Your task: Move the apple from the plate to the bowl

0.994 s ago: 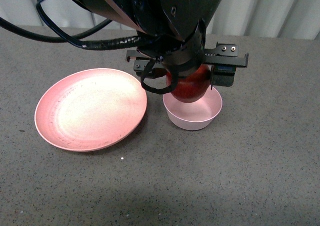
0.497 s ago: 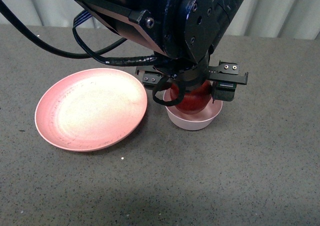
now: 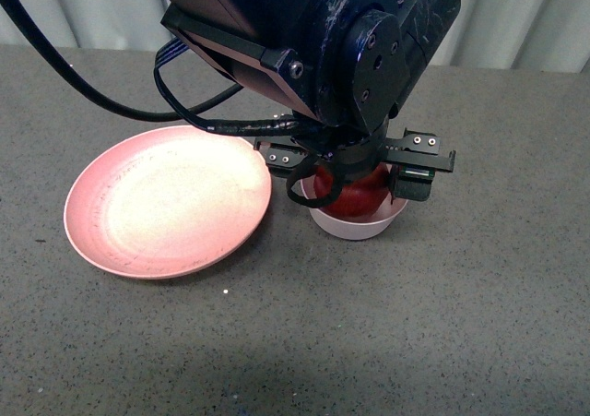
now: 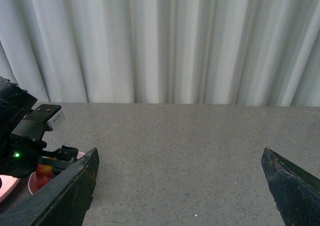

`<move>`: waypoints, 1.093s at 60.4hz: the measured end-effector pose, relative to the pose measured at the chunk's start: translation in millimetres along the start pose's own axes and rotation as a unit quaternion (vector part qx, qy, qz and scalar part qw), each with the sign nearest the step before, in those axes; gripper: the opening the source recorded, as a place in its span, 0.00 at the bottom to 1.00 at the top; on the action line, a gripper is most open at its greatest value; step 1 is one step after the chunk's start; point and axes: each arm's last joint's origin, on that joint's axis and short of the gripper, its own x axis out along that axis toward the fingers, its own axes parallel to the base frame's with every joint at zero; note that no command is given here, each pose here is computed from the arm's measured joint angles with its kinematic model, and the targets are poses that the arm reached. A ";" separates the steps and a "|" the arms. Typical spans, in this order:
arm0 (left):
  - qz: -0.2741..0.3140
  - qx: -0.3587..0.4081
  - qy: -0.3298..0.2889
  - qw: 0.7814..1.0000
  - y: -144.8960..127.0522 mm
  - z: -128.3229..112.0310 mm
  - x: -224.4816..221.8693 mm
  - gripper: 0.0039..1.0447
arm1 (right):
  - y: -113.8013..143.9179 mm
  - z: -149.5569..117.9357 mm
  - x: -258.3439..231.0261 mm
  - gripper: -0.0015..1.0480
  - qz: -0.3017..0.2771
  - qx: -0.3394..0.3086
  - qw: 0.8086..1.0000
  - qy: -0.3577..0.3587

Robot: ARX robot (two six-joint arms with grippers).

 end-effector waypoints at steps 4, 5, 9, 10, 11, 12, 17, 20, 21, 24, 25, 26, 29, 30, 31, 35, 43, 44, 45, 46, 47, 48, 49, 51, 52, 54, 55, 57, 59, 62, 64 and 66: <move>-0.008 -0.009 0.000 1.000 0.2 1.6 -1.3 0.95 | 0.0 0.0 0.0 0.91 0.000 0.000 1.000 0.000; -0.008 -0.010 -0.001 1.000 0.1 2.2 -1.9 0.94 | 0.0 0.0 0.0 0.91 0.000 0.000 1.000 0.000; -0.011 -0.018 -0.010 1.000 0.1 6.4 -6.6 0.94 | 0.0 0.0 0.0 0.91 0.000 0.000 1.000 0.000; -0.010 -0.020 -0.013 1.000 0.5 7.7 -8.3 0.94 | 0.0 0.0 0.0 0.91 0.000 0.000 1.000 0.000; -0.012 -0.022 -0.017 1.000 1.1 9.2 -10.0 0.94 | 0.0 0.0 0.0 0.91 0.000 0.000 1.000 0.000; -0.012 -0.026 -0.021 0.999 1.6 11.0 -12.4 0.94 | 0.0 0.0 0.0 0.91 0.000 0.000 1.000 0.000; -0.004 -0.041 -0.051 0.998 7.5 19.5 -26.4 0.94 | 0.0 0.0 0.0 0.91 0.000 0.000 1.000 0.000; -0.002 -0.049 -0.063 0.997 11.9 22.4 -32.2 0.94 | 0.0 0.0 0.0 0.91 0.000 0.000 1.000 0.000; 0.003 -0.051 -0.071 0.996 14.4 23.4 -35.4 0.94 | 0.0 0.0 0.0 0.91 0.000 0.000 1.000 0.000; 0.013 -0.065 -0.093 0.993 24.7 24.0 -44.7 0.94 | 0.0 0.0 0.0 0.91 0.000 0.000 1.000 0.000; 0.013 -0.066 -0.094 0.993 25.5 24.1 -45.5 0.94 | 0.0 0.0 0.0 0.91 0.000 0.000 1.000 0.000; 0.017 -0.070 -0.097 0.993 29.2 23.5 -48.4 0.94 | 0.0 0.0 0.0 0.91 0.000 0.000 1.000 0.000; 0.025 -0.079 -0.102 0.991 36.8 21.3 -53.2 0.94 | 0.0 0.0 0.0 0.91 0.000 0.000 1.000 0.000; 0.027 -0.083 -0.103 0.991 40.5 19.9 -55.6 0.94 | 0.0 0.0 0.0 0.91 0.000 0.000 1.000 0.000; 0.027 -0.085 -0.104 0.991 42.5 19.1 -56.7 0.94 | 0.0 0.0 0.0 0.91 0.000 0.000 1.000 0.000; 0.033 -0.096 -0.107 0.989 54.1 13.9 -63.4 0.94 | 0.0 0.0 0.0 0.91 0.000 0.000 1.000 0.000; 0.049 -0.112 -0.116 0.986 75.1 1.4 -76.7 0.94 | 0.0 0.0 0.0 0.91 0.000 0.000 1.000 0.000; 0.051 -0.113 -0.116 0.985 76.8 0.3 -77.9 0.94 | 0.0 0.0 0.0 0.91 0.000 0.000 1.000 0.000; 0.055 -0.117 -0.120 0.984 81.7 -3.7 -82.6 0.94 | 0.0 0.0 0.0 0.91 0.000 0.000 1.000 0.000; 0.056 -0.120 -0.120 0.984 83.8 -5.7 -84.5 0.94 | 0.0 0.0 0.0 0.91 0.000 0.000 1.000 0.000; 0.058 -0.122 -0.120 0.983 86.3 -8.2 -87.3 0.94 | 0.0 0.0 0.0 0.91 0.000 0.000 1.000 0.000; 0.059 -0.125 -0.121 0.983 89.0 -10.7 -90.3 0.94 | 0.0 0.0 0.0 0.91 0.000 0.000 1.000 0.000; 0.061 -0.127 -0.124 0.982 92.1 -13.7 -94.2 0.94 | 0.0 0.0 0.0 0.91 0.000 0.000 1.000 0.000; 0.067 -0.130 -0.128 0.981 97.4 -18.8 -100.3 0.94 | 0.0 0.0 0.0 0.91 0.000 0.000 1.000 0.000; 0.069 -0.132 -0.131 0.980 100.0 -21.3 -103.1 0.94 | 0.0 0.0 0.0 0.91 0.000 0.000 1.000 0.000; 0.070 -0.133 -0.134 0.980 102.9 -24.6 -106.5 0.94 | 0.0 0.0 0.0 0.91 0.000 0.000 1.000 0.000; 0.070 -0.133 -0.135 0.979 104.1 -25.8 -107.9 0.94 | 0.0 0.0 0.0 0.91 0.000 0.000 1.000 0.000; 0.074 -0.131 -0.137 0.979 109.0 -31.0 -112.3 0.94 | 0.0 0.0 0.0 0.91 0.000 0.000 1.000 0.000; 0.078 -0.131 -0.136 0.979 112.4 -35.4 -114.8 0.94 | 0.0 0.0 0.0 0.91 0.000 0.000 1.000 0.000; 0.084 -0.131 -0.135 0.979 117.2 -41.7 -117.1 0.94 | 0.0 0.0 0.0 0.91 0.000 0.000 1.000 0.000; 0.090 -0.133 -0.135 0.978 120.8 -46.2 -118.9 0.94 | 0.0 0.0 0.0 0.91 0.000 0.000 1.000 0.000; 0.096 -0.133 -0.134 0.977 125.7 -53.4 -121.6 0.94 | 0.0 0.0 0.0 0.91 0.000 0.000 1.000 0.000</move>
